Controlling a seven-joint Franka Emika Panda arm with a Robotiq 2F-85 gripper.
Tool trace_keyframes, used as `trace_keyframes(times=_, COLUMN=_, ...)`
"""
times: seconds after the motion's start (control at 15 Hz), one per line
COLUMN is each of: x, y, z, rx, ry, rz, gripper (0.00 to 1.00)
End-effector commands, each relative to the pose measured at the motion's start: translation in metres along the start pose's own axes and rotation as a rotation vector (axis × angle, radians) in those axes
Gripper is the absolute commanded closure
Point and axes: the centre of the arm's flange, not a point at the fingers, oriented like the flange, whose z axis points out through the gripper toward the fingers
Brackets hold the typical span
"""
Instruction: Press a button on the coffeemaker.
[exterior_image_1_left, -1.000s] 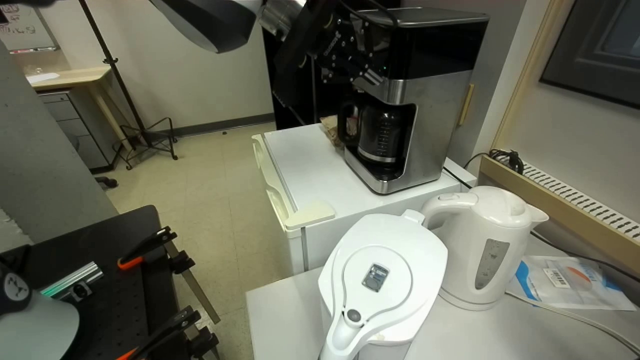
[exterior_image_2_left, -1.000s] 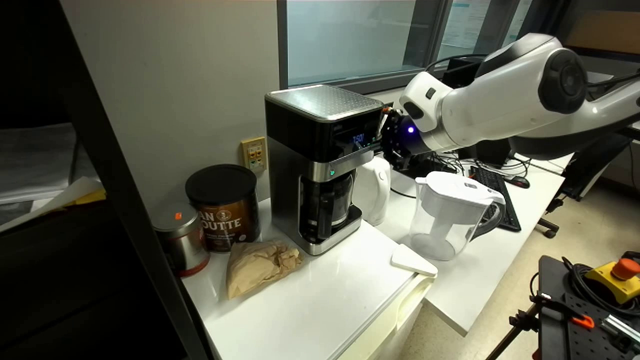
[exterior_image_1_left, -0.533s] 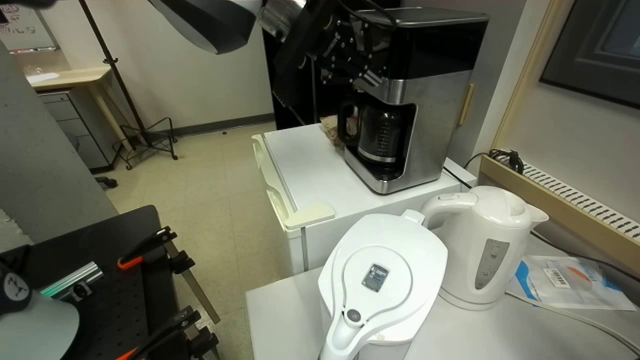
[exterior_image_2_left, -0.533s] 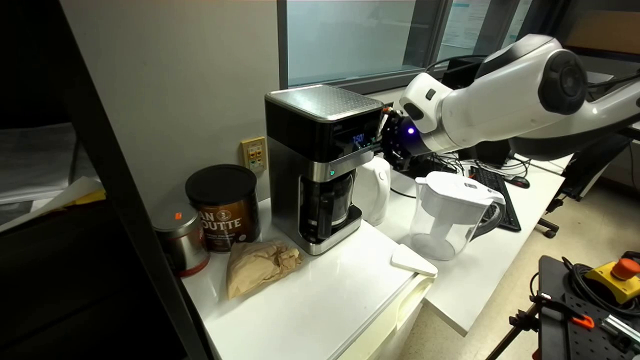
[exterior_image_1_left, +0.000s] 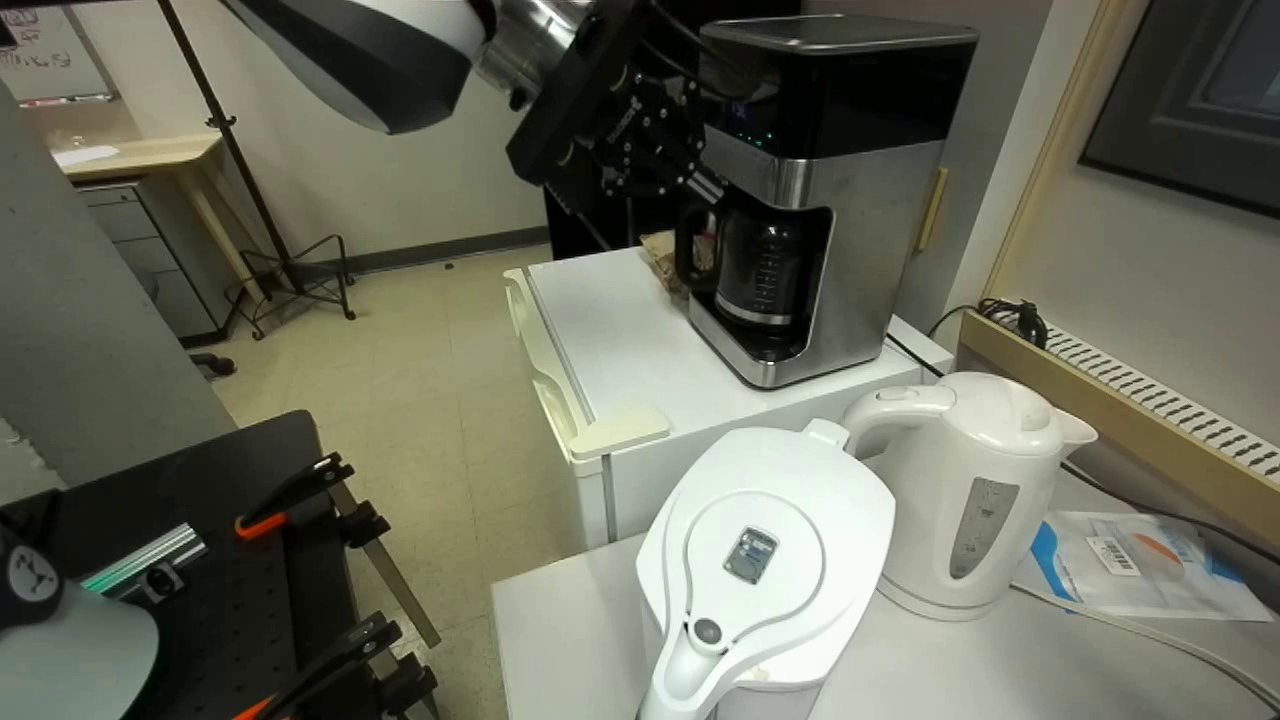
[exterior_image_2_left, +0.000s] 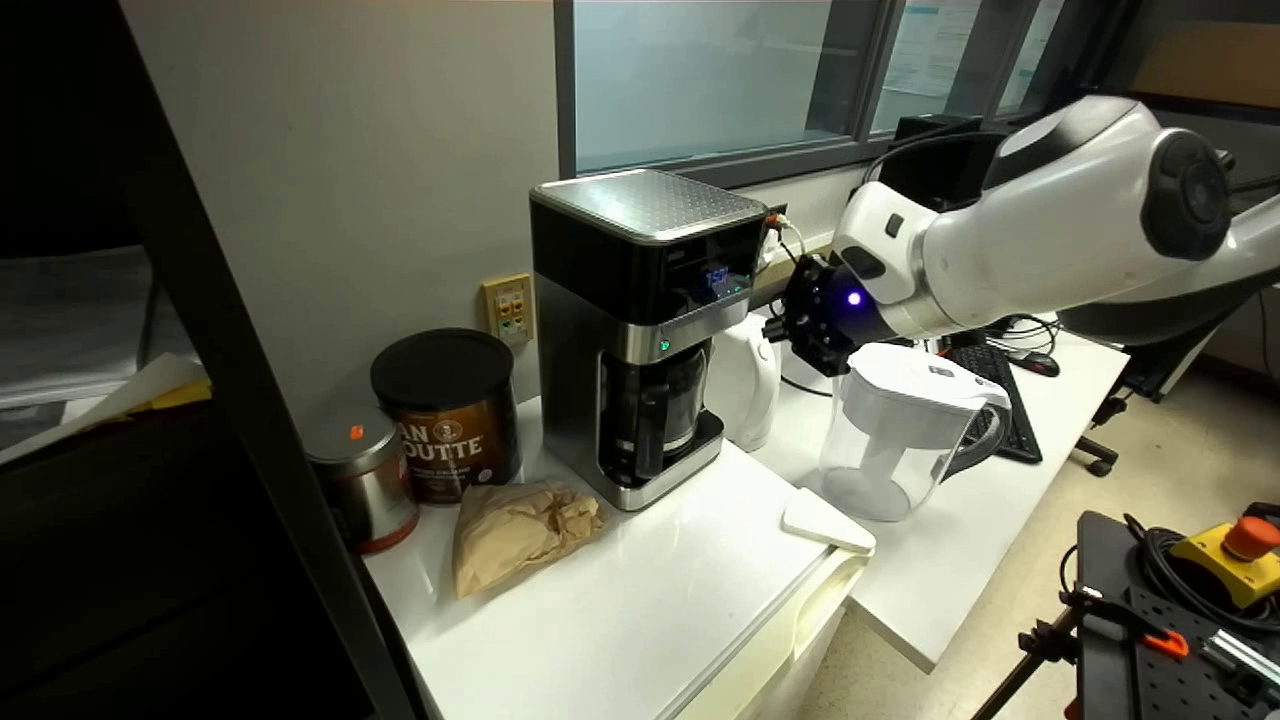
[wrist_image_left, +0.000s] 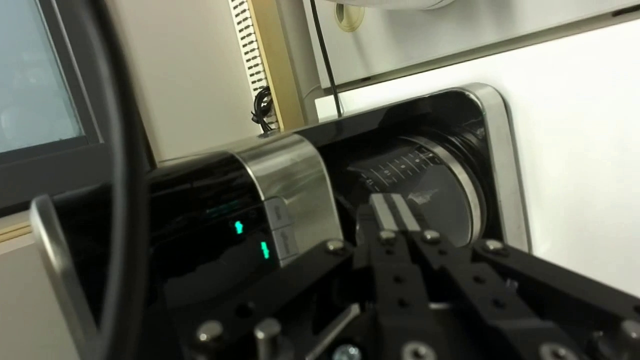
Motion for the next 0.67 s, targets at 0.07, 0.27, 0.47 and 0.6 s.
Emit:
trace_keyframes(times=0.07, x=-0.019, y=-0.015, z=-0.033, rx=-0.004, ry=0.038, rz=-0.075, gripper=1.00)
trace_keyframes(times=0.27, x=-0.026, y=-0.024, z=-0.045, rx=-0.019, ry=0.053, rz=-0.118, gripper=1.00)
trace_keyframes(times=0.47, x=-0.031, y=-0.029, z=-0.053, rx=-0.031, ry=0.061, rz=-0.152, gripper=1.00)
trace_keyframes(times=0.6, x=-0.033, y=-0.032, z=-0.058, rx=-0.038, ry=0.069, rz=-0.171, gripper=1.00)
